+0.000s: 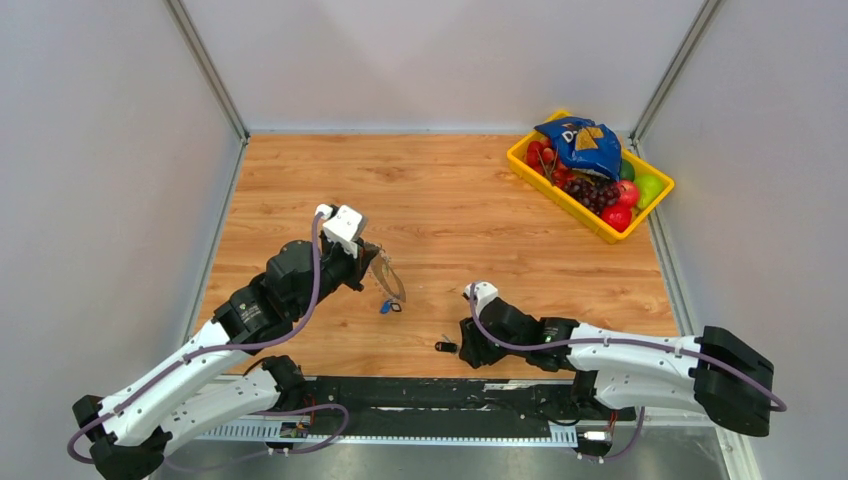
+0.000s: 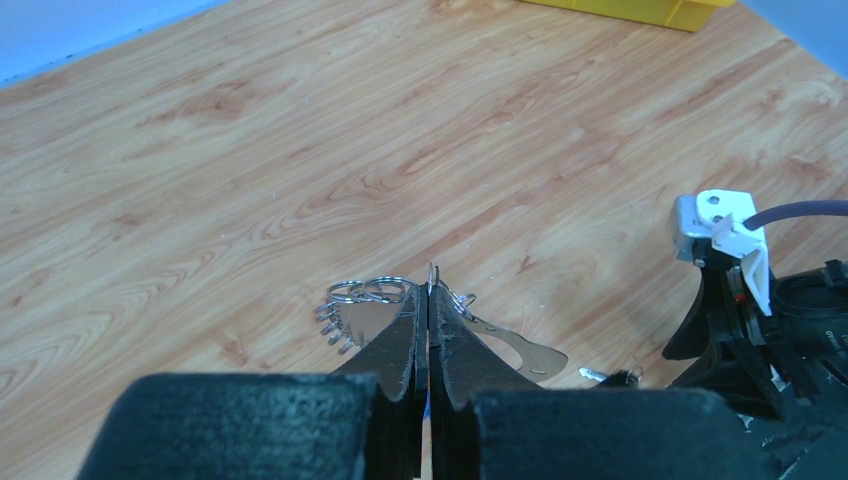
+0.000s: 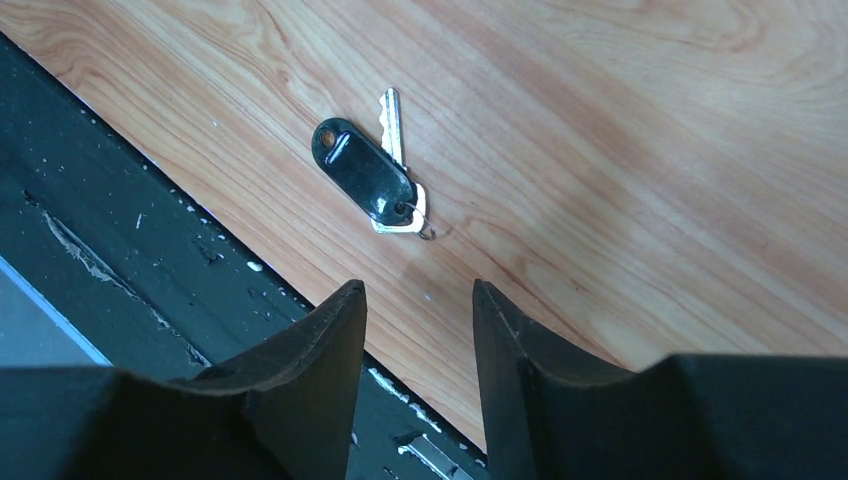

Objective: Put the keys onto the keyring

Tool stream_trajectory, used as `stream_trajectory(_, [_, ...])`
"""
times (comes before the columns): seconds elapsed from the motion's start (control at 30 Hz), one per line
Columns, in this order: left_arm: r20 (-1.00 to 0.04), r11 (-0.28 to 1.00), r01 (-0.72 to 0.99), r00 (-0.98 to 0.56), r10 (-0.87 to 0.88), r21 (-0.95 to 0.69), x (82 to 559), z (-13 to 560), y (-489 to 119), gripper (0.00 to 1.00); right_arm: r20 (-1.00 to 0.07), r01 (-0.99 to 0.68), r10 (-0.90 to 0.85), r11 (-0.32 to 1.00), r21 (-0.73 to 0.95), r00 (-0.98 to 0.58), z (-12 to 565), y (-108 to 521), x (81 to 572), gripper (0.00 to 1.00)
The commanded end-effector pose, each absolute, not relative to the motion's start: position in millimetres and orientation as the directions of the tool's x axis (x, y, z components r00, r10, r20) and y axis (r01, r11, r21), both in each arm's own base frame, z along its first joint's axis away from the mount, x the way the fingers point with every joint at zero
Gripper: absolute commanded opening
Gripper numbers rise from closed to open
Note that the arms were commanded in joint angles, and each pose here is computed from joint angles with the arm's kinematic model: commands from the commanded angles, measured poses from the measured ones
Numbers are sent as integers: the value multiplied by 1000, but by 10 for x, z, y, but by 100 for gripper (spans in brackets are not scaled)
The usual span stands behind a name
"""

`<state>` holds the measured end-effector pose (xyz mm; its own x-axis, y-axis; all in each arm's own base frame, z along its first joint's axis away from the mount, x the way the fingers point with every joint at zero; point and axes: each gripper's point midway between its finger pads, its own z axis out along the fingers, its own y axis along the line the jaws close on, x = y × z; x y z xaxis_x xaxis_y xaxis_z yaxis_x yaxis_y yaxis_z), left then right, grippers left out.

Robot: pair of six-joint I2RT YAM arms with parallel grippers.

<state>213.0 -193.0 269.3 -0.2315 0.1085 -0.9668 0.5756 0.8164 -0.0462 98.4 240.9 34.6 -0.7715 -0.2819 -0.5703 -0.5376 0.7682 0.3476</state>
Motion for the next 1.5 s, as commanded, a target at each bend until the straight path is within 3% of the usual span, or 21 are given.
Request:
stream_trajectory(0.0, [-986,799,593,-166,8,-94,2128,3062,-1989,0,-601,-567,-262,722,397,-755,380,2570,1020,46])
stream_trajectory(0.67, [-987,798,597,-163,13,-88,2126,3062,-1991,0,-608,-578,-272,718,389,-746,262,2624,1147,41])
stream_trajectory(0.87, [-987,797,597,-160,14,-85,2128,3063,-1991,0,-597,-579,-280,714,393,-752,239,2605,1112,34])
stream_trajectory(1.1, [-987,796,600,-161,14,-86,2129,3054,-2001,0,-604,-585,-277,706,400,-747,279,2625,1116,18])
stream_trajectory(1.47, [-987,799,596,-162,15,-86,2128,3037,-1988,0,-616,-601,-280,690,404,-736,334,2684,1132,12])
